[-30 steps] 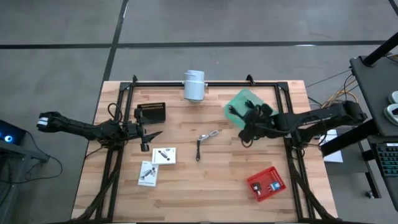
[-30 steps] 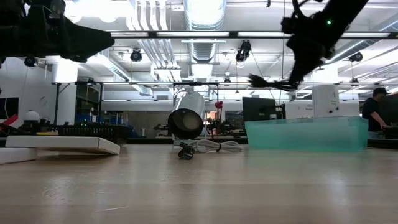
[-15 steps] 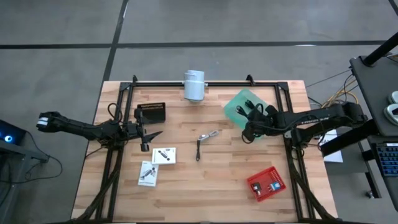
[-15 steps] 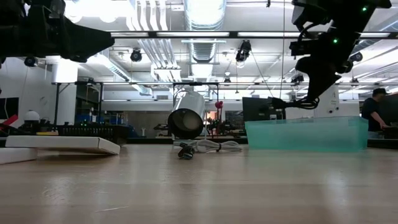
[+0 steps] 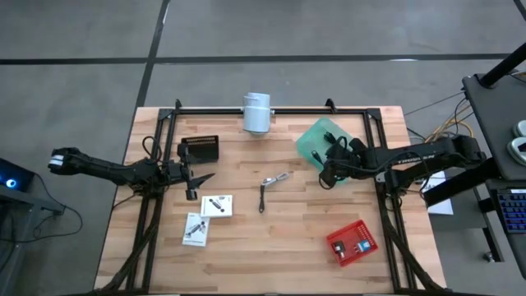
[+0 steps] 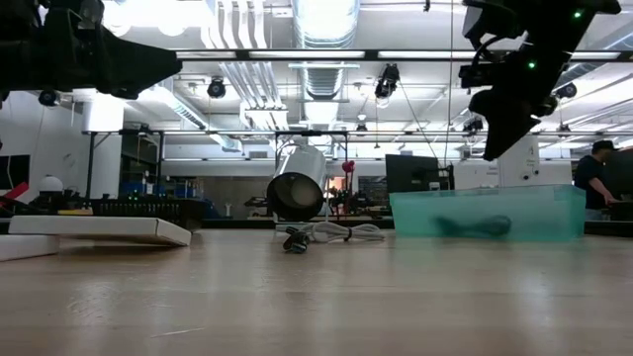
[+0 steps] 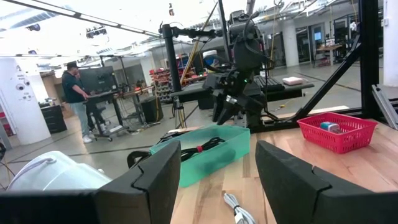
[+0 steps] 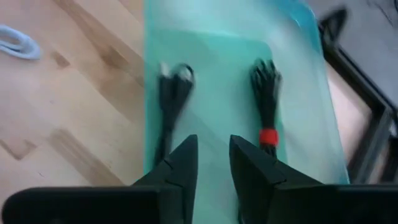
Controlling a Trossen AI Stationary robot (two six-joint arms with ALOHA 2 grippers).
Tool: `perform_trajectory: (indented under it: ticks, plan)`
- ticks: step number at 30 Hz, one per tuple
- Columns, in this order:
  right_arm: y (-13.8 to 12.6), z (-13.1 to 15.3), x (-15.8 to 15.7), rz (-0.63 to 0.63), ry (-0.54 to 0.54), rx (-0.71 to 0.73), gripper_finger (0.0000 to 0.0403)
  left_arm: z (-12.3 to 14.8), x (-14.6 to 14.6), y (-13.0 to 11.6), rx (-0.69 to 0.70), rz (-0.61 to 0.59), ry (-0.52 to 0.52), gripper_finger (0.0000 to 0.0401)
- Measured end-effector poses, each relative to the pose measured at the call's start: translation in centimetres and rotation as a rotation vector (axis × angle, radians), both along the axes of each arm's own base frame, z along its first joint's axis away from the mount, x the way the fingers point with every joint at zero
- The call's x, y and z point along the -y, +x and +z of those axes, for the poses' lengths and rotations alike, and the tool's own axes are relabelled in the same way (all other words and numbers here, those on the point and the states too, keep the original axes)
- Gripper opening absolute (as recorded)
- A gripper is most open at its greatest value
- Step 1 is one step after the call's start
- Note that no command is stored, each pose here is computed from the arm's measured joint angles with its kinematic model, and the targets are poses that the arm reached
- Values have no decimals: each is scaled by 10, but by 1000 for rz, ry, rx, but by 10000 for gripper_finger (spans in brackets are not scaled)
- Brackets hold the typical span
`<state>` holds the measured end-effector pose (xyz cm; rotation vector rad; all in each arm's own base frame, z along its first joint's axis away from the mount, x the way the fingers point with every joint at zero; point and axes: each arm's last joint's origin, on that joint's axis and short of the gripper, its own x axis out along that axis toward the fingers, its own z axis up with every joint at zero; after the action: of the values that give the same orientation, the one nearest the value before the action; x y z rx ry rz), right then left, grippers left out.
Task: Pick and place items into bin
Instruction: Put the white charger cable into the green bin
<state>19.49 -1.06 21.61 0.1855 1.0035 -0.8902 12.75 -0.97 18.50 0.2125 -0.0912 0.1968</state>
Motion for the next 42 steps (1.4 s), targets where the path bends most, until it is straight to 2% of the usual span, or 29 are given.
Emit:
perform_trajectory:
  ticks: [4,10,14,17,20,25,29,36,42]
  plan:
    - [16,6,0,116,-40,105,101,0,0,0,0,0,0,192]
    - [47,24,-2,327,-161,313,125,0,0,0,0,0,0,192]
    - [67,26,-5,556,-126,411,146,0,0,0,1,0,0,192]
    - [80,15,-9,786,-102,380,160,0,0,0,0,0,0,192]
    - [91,-1,-10,906,-109,280,165,0,0,0,0,0,0,192]
    - [111,-26,-4,943,-89,168,158,0,0,0,0,0,1,192]
    - [134,-41,4,989,16,168,148,0,0,0,1,0,1,192]
    - [169,-49,19,955,96,74,146,0,0,0,0,0,1,192]
    - [190,-67,23,961,184,-79,146,0,0,0,0,0,1,192]
